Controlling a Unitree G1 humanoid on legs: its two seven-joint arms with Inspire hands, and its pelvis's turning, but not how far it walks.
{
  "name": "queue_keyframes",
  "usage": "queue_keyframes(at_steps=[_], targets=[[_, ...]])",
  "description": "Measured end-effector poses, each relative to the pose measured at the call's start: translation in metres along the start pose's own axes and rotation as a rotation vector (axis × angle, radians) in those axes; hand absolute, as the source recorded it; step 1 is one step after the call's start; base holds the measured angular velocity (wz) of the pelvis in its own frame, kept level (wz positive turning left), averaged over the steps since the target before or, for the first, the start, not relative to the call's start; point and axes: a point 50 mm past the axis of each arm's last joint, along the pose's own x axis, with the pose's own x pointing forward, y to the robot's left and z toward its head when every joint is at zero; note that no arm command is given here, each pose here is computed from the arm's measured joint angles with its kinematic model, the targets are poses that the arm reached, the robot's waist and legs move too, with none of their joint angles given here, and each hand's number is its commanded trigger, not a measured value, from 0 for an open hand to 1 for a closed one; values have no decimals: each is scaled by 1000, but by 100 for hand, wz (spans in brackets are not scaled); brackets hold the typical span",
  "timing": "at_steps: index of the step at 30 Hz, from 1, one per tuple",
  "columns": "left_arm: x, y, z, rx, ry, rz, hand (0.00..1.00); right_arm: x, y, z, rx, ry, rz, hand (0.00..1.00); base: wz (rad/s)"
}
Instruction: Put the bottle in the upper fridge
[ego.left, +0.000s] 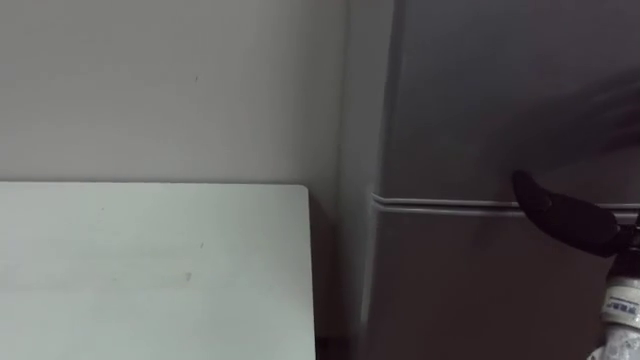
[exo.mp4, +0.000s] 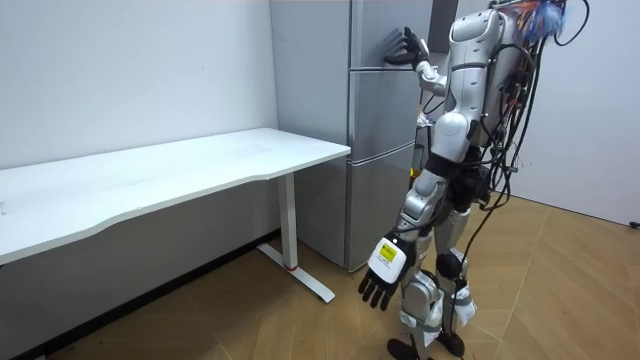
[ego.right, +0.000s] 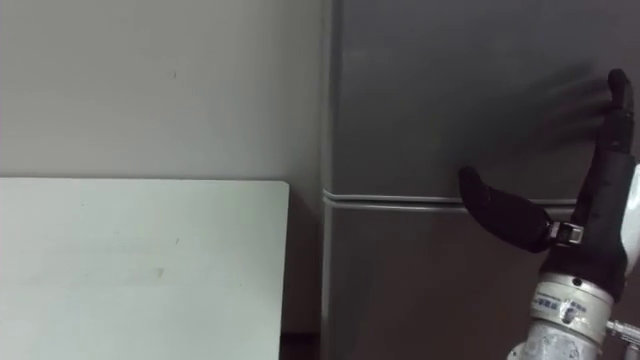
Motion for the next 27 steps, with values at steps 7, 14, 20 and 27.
queue_keyframes(at_steps=[7,14,20,27], targets=[[1,3,8,-2,-23,11,0,-2,0,-7,-49,9,10,0,2],[0,3,5,35,-16,16,0,-1,-1,-9,-62,19,8,0,0],[0,4,7,51,-28,20,0,-1,-1,-11,-68,30,11,0,1],[0,5,8,50,-39,27,0,1,-5,-14,-73,46,11,0,4]])
